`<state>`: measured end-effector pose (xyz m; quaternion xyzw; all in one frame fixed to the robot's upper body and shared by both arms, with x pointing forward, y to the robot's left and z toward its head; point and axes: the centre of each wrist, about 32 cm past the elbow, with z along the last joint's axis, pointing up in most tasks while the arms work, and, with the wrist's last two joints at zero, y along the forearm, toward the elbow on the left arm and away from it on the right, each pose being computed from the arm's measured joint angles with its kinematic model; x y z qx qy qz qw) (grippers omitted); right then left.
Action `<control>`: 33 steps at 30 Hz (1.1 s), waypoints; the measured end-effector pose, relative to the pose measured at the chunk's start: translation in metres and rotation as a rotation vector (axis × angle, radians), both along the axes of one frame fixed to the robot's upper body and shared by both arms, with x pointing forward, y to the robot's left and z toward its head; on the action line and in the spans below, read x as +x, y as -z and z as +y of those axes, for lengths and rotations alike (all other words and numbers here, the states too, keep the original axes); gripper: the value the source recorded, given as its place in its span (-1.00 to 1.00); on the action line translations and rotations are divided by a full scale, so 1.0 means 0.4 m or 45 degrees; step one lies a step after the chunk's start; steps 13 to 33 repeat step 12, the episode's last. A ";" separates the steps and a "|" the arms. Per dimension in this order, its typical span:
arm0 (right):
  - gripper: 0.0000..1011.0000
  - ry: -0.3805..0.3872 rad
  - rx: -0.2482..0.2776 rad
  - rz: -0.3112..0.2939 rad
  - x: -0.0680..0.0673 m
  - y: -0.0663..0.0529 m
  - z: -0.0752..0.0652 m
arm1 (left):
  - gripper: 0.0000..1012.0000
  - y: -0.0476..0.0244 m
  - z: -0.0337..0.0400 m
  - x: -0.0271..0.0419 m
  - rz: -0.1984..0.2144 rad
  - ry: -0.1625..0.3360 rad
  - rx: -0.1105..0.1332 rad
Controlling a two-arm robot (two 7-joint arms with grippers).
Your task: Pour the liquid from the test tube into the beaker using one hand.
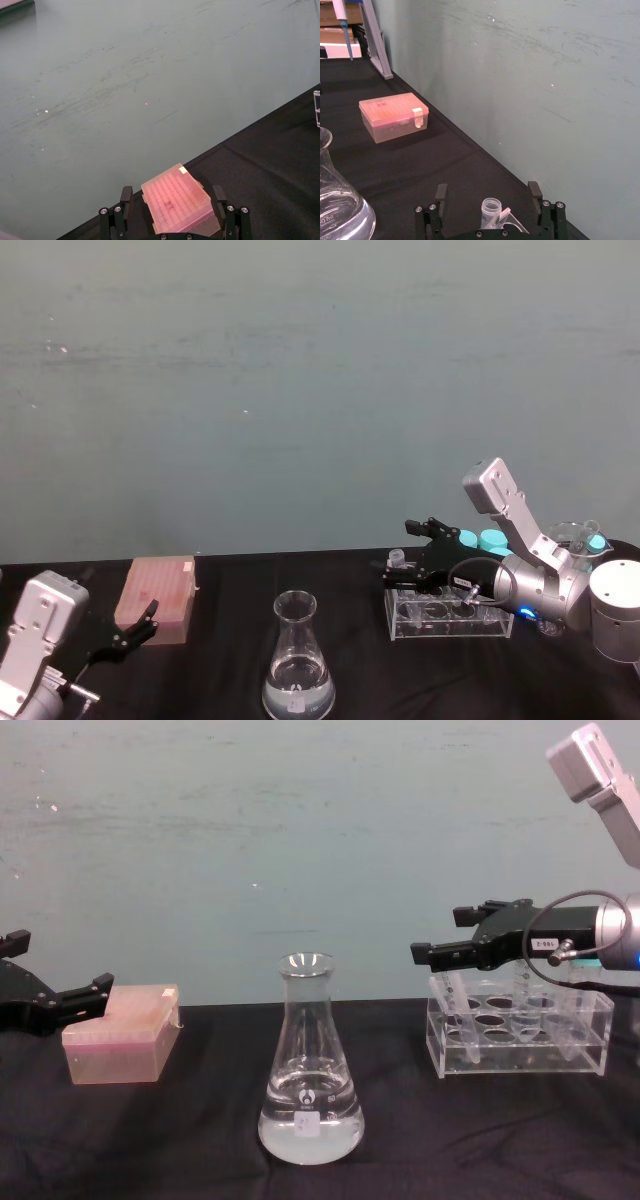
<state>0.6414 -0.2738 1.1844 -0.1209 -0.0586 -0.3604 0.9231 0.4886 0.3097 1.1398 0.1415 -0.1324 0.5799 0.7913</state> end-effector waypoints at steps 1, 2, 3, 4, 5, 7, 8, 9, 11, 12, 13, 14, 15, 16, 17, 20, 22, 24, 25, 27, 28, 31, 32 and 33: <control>0.98 0.000 0.000 0.000 0.000 0.000 0.000 | 0.98 0.000 0.000 0.000 0.000 0.000 0.000; 0.98 0.000 0.000 0.000 0.000 0.000 0.000 | 0.98 0.000 0.000 0.000 0.000 0.000 0.000; 0.98 0.000 0.000 0.000 0.000 0.000 0.000 | 0.98 0.000 0.000 0.000 0.000 0.000 0.000; 0.98 0.000 0.000 0.000 0.000 0.000 0.000 | 0.98 0.000 0.000 0.000 0.000 0.000 0.000; 0.98 0.000 0.000 0.000 0.000 0.000 0.000 | 0.98 0.000 0.000 0.000 0.000 0.000 0.000; 0.98 0.000 0.000 0.000 0.000 0.000 0.000 | 0.98 0.000 0.000 0.000 0.000 0.000 0.000; 0.98 0.000 0.000 0.000 0.000 0.000 0.000 | 0.98 0.000 0.000 0.000 0.000 0.000 0.000; 0.98 0.000 0.000 0.000 0.000 0.000 0.000 | 0.98 0.000 0.000 0.000 0.000 0.000 0.000; 0.98 0.000 0.000 0.000 0.000 0.000 0.000 | 0.98 0.000 0.000 0.000 0.000 0.000 0.000; 0.98 0.000 0.000 0.000 0.000 0.000 0.000 | 0.98 0.000 0.000 0.000 0.000 0.000 0.000; 0.98 0.000 0.000 0.000 0.000 0.000 0.000 | 0.98 0.000 0.000 0.000 0.000 0.000 0.000; 0.98 0.000 0.000 0.000 0.000 0.000 0.000 | 0.98 0.000 0.000 0.000 0.000 0.000 0.000; 0.98 0.000 0.000 0.000 0.000 0.000 0.000 | 0.98 0.000 0.000 0.000 0.000 0.000 0.000; 0.98 0.000 0.000 0.000 0.000 0.000 0.000 | 0.98 0.000 0.000 0.000 0.000 0.000 0.000; 0.98 0.000 0.000 0.000 0.000 0.000 0.000 | 0.98 0.000 0.000 0.000 0.000 0.000 0.000; 0.98 0.000 0.000 0.000 0.000 0.000 0.000 | 0.98 0.000 0.000 0.000 0.000 0.000 0.000; 0.98 0.000 0.000 0.000 0.000 0.000 0.000 | 0.98 0.000 0.000 0.000 0.000 0.000 0.000; 0.98 0.000 0.000 0.000 0.000 0.000 0.000 | 0.98 0.000 0.000 0.000 0.000 0.000 0.000; 0.98 0.000 0.000 0.000 0.000 0.000 0.000 | 0.98 0.000 0.000 0.000 0.000 0.000 0.000; 0.98 0.000 0.000 0.000 0.000 0.000 0.000 | 0.98 0.000 0.000 0.000 0.000 0.000 0.000; 0.98 0.000 0.000 0.000 0.000 0.000 0.000 | 0.98 0.000 0.000 0.000 0.000 0.000 0.000; 0.98 0.000 0.000 0.000 0.000 0.000 0.000 | 0.98 0.000 0.000 0.000 0.000 0.000 0.000; 0.98 0.000 0.000 0.000 0.000 0.000 0.000 | 0.98 0.000 0.000 0.000 0.000 0.000 0.000; 0.98 0.000 0.000 0.000 0.000 0.000 0.000 | 0.98 0.000 0.000 0.000 0.000 0.000 0.000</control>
